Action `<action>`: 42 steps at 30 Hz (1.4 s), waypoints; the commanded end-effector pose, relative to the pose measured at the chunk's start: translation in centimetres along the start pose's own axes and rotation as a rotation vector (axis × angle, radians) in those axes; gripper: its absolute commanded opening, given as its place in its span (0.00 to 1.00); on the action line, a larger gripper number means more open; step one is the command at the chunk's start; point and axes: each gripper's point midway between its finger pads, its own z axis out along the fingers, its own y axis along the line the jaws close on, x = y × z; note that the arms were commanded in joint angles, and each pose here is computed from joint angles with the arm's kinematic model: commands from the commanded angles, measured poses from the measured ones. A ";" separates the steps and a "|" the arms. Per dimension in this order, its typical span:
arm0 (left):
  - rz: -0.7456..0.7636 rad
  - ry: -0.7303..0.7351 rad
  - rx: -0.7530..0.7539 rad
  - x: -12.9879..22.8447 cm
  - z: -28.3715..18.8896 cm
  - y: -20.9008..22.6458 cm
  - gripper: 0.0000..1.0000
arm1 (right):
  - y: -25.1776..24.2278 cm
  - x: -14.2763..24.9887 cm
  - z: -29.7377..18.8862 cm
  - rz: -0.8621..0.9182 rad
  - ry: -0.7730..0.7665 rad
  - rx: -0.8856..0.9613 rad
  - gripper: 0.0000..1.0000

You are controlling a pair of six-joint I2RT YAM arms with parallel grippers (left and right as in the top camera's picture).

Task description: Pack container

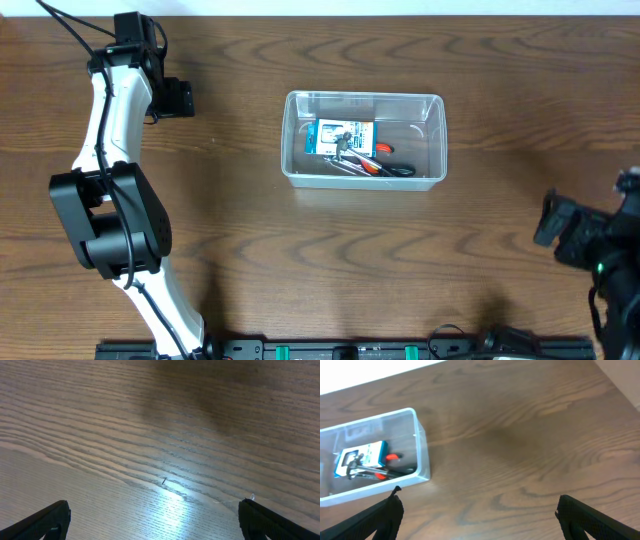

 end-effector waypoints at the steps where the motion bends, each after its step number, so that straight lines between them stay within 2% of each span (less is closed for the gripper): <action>1: 0.003 0.025 -0.015 0.5 0.8 0.1 0.98 | 0.9 0.4 -1.1 0.025 -0.016 -0.047 0.99; 9: 0.003 0.025 -0.015 0.5 0.8 0.1 0.98 | 1.0 2.6 -1.5 0.036 0.062 -0.053 0.99; 20: 0.003 0.025 -0.015 0.5 0.8 0.1 0.98 | 0.5 3.7 -1.6 0.017 0.106 -0.026 0.99; 30: 0.003 0.025 -0.015 0.5 0.8 0.1 0.98 | -1.7 1.5 -1.5 0.005 0.014 0.103 0.99; 38: 0.003 0.025 -0.015 0.5 0.8 0.1 0.98 | -1.6 1.1 -1.6 0.000 -0.011 0.099 0.99; 42: 0.003 0.025 -0.015 0.5 0.8 0.1 0.98 | -0.9 0.0 -2.6 -0.048 -0.098 0.072 0.99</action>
